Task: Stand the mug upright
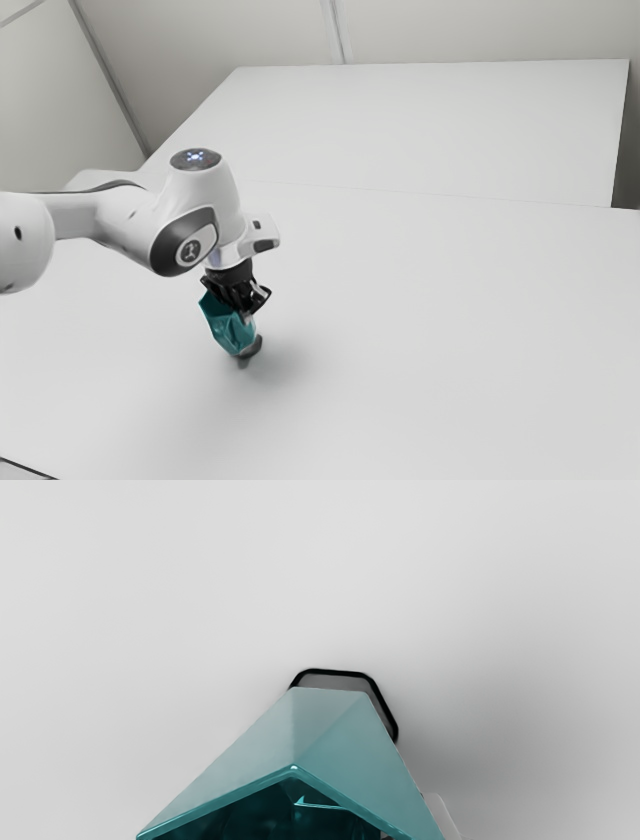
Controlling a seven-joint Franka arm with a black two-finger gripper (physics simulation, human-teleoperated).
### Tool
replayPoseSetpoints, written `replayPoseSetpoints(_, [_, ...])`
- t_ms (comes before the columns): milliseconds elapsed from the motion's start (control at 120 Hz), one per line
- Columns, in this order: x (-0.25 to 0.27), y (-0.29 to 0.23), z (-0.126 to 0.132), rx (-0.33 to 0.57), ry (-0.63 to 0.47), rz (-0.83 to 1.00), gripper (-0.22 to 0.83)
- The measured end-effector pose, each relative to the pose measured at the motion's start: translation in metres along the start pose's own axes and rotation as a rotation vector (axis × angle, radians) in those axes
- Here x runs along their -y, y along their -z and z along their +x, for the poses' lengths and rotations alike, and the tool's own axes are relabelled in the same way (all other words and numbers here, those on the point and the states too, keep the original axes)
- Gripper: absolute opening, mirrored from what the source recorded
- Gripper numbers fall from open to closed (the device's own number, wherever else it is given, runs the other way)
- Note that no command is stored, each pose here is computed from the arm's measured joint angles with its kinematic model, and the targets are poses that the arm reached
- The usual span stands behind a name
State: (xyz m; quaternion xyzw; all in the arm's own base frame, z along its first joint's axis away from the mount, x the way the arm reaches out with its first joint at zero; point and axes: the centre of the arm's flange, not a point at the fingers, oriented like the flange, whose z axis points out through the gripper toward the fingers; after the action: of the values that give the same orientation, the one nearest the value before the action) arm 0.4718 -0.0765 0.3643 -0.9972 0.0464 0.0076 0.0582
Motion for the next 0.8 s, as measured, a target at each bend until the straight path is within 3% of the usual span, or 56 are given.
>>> replayPoseSetpoints(408, [0.002, -0.016, 0.004, 0.013, 0.033, -0.009, -0.13])
replayPoseSetpoints(633, [0.002, -0.009, 0.005, -0.009, 0.043, -0.01, 0.28])
replayPoseSetpoints(800, [0.004, 0.016, 0.003, -0.06, 0.052, -0.005, 0.45])
